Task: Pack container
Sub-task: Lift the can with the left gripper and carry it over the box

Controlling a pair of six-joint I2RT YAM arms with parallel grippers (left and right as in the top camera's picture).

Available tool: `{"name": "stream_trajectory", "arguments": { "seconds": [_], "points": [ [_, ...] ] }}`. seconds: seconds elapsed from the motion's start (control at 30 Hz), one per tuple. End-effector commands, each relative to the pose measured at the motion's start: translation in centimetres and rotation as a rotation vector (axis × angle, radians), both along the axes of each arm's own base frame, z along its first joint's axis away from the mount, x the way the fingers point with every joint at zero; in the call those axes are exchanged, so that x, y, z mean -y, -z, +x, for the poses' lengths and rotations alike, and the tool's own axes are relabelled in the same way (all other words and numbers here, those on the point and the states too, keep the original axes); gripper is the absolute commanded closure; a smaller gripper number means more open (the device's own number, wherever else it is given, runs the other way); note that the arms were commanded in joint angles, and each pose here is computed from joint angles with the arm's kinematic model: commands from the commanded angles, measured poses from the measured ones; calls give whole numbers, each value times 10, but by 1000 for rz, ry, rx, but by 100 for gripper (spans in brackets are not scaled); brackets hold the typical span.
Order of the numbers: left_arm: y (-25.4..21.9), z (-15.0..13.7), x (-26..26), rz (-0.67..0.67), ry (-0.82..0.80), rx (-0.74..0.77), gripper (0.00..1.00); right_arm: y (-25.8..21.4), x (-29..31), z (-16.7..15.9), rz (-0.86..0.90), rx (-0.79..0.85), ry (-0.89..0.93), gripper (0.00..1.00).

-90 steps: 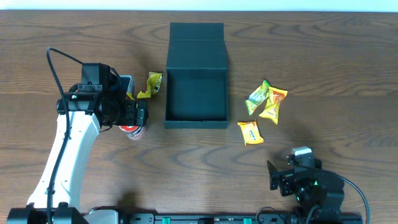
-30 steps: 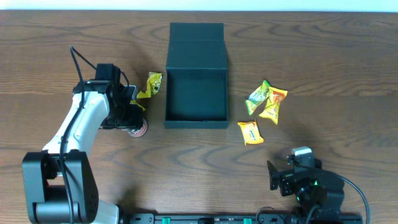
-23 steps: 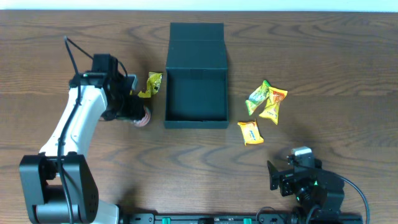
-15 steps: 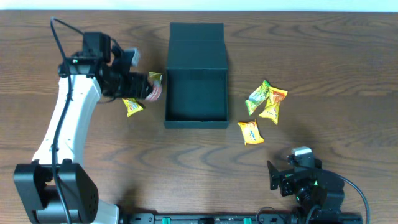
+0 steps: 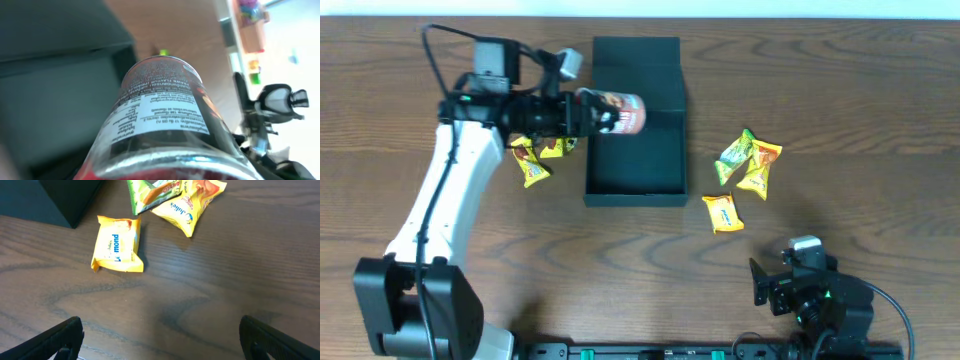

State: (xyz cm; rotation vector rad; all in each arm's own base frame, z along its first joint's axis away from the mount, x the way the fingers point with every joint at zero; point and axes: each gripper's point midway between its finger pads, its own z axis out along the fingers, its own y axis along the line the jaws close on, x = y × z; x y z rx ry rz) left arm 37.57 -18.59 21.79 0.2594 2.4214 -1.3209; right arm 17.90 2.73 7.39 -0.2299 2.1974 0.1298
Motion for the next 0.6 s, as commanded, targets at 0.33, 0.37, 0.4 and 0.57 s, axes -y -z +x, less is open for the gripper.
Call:
{"name": "stream_trajectory", "arguments": {
  "seconds": [0.33, 0.37, 0.4, 0.57],
  "points": [
    [79, -9, 51, -82, -27, -438, 34, 3, -1, -1, -3, -4, -12, 1],
    [84, -8, 51, -75, -38, -453, 34, 3, -1, -1, -3, -4, -12, 1],
    [91, -6, 50, -63, -58, -474, 34, 3, -1, -1, -3, -4, -12, 1],
    [105, -4, 48, -47, -96, -534, 32, 3, -1, -1, -3, -4, -12, 1]
  ]
}}
